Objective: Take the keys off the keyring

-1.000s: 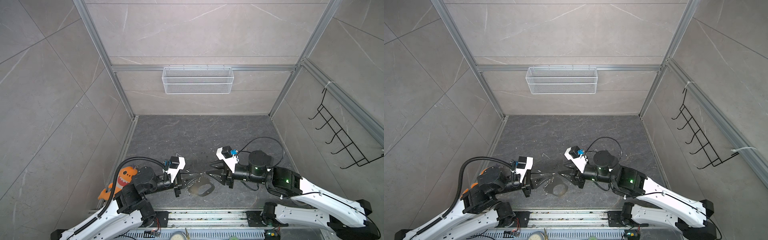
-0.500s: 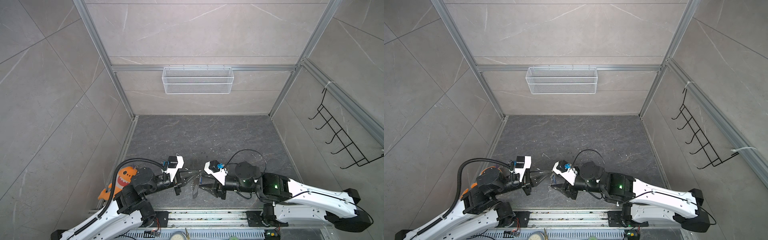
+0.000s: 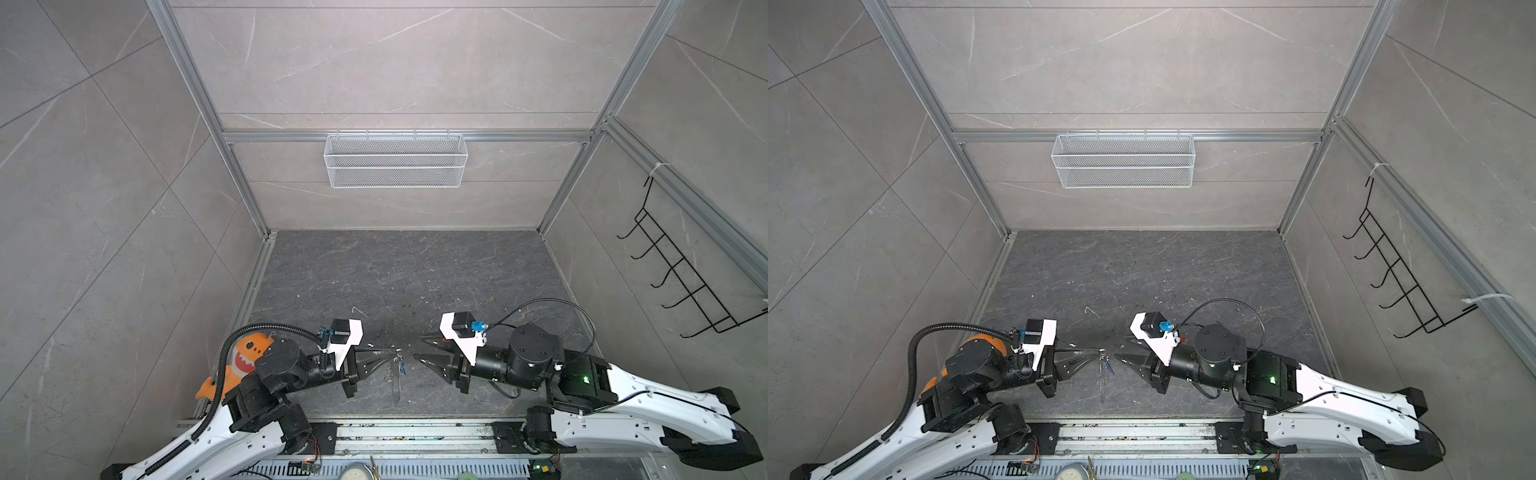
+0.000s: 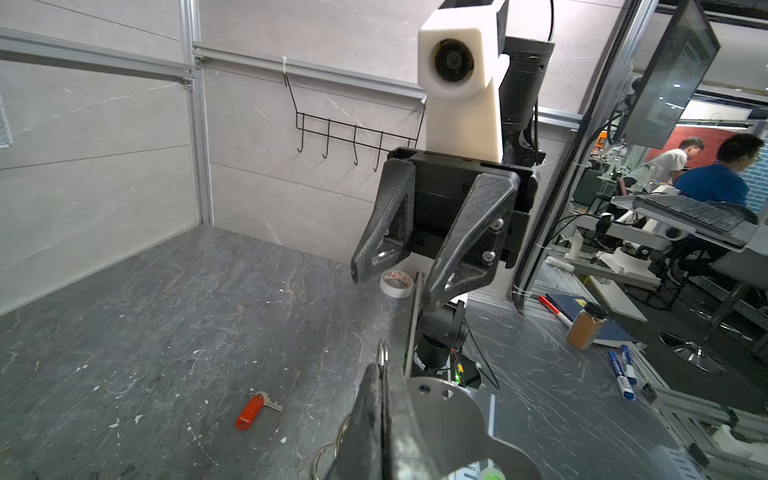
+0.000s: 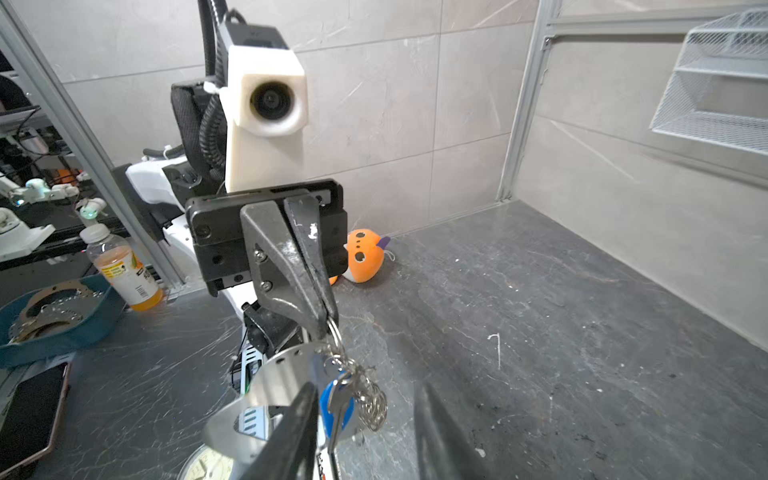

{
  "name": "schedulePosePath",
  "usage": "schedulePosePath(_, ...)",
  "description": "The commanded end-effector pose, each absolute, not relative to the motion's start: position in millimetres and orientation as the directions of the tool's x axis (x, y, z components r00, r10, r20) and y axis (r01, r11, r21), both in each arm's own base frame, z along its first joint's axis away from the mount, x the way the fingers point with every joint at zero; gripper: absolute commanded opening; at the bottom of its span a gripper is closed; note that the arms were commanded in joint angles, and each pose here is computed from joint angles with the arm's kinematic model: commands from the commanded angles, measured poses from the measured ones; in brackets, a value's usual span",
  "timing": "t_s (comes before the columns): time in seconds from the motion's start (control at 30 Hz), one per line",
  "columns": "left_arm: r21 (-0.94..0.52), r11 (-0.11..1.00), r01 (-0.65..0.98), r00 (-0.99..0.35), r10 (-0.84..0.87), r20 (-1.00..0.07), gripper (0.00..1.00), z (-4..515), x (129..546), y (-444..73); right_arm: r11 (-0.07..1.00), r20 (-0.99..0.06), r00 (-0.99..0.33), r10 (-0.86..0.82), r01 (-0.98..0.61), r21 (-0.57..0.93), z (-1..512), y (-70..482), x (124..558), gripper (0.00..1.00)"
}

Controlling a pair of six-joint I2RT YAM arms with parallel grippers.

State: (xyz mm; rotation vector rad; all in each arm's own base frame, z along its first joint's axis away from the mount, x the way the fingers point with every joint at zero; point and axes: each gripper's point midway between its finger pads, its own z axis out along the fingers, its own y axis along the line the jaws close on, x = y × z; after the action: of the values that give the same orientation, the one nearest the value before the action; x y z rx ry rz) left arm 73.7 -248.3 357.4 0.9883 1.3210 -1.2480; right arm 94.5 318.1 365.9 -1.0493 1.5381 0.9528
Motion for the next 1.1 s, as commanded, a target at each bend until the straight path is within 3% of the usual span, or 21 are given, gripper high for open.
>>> schedulePosePath(0.0, -0.084, 0.056, 0.995, -0.074, -0.15, -0.986, 0.0, 383, 60, -246, 0.253, -0.981, -0.111, -0.16, -0.965, 0.068, 370, 329, 86, 0.37)
schedulePosePath(0.33, -0.08, 0.037, 0.996, -0.073, -0.159, -0.985, 0.0, 384, 57, -246, 0.205, -0.984, -0.108, -0.142, -0.976, 0.077, 373, 336, 79, 0.36)
schedulePosePath(0.5, -0.081, 0.028, 0.996, -0.076, -0.159, -0.984, 0.0, 383, 56, -247, 0.192, -0.984, -0.105, -0.146, -0.978, 0.076, 373, 340, 78, 0.25)
schedulePosePath(0.73, -0.094, 0.027, 0.995, -0.089, -0.149, -0.985, 0.0, 380, 58, -249, 0.183, -0.983, -0.106, -0.148, -0.98, 0.078, 374, 341, 77, 0.0)
schedulePosePath(0.87, -0.126, 0.048, 0.991, -0.119, -0.128, -0.985, 0.0, 376, 62, -251, 0.214, -0.976, -0.122, -0.18, -0.973, 0.082, 373, 338, 81, 0.0)
schedulePosePath(0.9, -0.14, 0.07, 0.988, -0.131, -0.117, -0.984, 0.04, 374, 66, -250, 0.228, -0.972, -0.127, -0.197, -0.97, 0.081, 373, 335, 83, 0.0)
schedulePosePath(0.97, -0.163, 0.117, 0.98, -0.153, -0.094, -0.984, 0.25, 370, 71, -246, 0.264, -0.956, -0.141, -0.256, -0.962, 0.071, 368, 329, 87, 0.0)
schedulePosePath(1.07, -0.186, 0.199, 0.962, -0.179, -0.054, -0.982, 0.35, 364, 81, -239, 0.326, -0.921, -0.161, -0.353, -0.945, 0.041, 361, 320, 96, 0.0)
